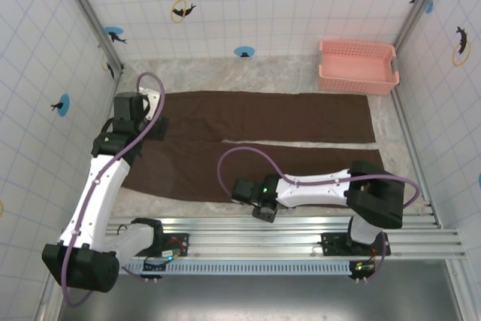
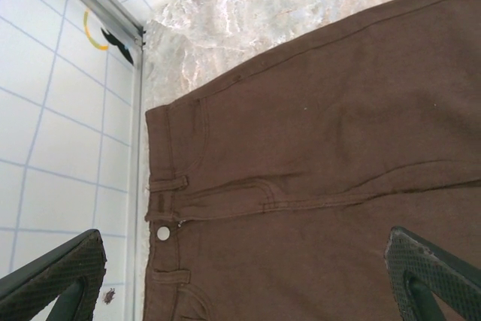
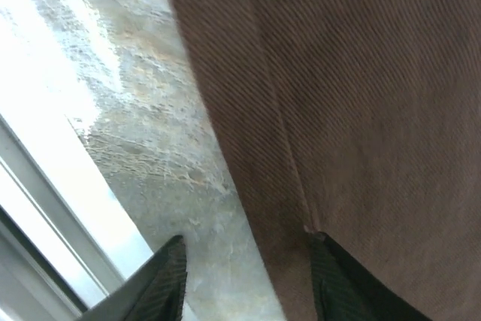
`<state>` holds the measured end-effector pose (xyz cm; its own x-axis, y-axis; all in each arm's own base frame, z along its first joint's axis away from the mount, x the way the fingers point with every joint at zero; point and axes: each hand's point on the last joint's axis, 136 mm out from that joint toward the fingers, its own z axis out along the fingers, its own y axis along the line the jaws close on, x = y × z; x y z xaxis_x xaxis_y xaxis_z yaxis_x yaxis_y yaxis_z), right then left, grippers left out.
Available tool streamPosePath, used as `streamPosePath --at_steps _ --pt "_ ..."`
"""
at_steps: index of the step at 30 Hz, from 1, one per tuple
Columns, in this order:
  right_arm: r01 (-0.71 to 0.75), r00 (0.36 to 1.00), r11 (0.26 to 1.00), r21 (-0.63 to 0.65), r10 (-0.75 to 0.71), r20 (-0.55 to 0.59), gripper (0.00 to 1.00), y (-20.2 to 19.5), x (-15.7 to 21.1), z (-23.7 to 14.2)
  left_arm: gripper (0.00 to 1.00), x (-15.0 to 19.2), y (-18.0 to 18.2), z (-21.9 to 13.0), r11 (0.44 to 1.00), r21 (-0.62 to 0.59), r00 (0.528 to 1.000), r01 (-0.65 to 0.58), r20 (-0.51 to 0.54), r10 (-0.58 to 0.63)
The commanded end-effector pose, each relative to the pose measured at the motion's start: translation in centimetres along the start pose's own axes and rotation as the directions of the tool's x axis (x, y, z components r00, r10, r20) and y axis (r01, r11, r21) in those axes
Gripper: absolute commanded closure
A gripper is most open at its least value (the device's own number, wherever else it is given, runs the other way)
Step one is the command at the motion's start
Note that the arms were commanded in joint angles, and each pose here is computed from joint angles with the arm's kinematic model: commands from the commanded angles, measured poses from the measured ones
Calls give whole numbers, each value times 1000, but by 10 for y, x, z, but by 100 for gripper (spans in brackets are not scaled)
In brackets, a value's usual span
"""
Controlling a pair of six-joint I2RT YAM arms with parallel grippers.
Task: Roll up the long pants
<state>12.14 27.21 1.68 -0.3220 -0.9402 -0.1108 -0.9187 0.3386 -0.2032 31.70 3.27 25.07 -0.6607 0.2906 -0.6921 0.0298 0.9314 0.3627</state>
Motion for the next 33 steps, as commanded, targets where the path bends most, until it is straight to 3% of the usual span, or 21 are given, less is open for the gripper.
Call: streamPosePath --at_steps 1,3,8,11,14,24,26,33 --pt "-27 999 1000 15 28 -35 71 -4 4 14 3 -5 -3 -4 1000 22 1000 0 14 -1" --pt "-52 998 998 26 53 -36 85 -12 3 14 4 -2 -4 -5 999 11 999 -31 23 30" --pt "-96 995 995 14 96 -5 98 -30 -2 5 16 11 -33 -10 949 -9 948 -315 36 315" --pt "-112 993 994 11 112 26 100 -43 -7 -3 18 19 -75 -18 874 117 882 -472 88 464" --pt "-133 989 991 -27 134 64 100 -54 -14 -14 16 38 -102 -21 805 198 827 -559 75 556" --pt "-185 958 978 -96 202 205 100 -90 -44 -74 16 62 -140 -15 692 303 738 -655 60 672" --pt "-200 948 974 -104 220 231 100 -98 -50 -83 13 68 -157 -19 637 335 699 -695 102 708" --pt "-273 917 958 -82 285 277 100 -134 -58 -102 9 76 -168 -25 614 374 696 -695 139 704"
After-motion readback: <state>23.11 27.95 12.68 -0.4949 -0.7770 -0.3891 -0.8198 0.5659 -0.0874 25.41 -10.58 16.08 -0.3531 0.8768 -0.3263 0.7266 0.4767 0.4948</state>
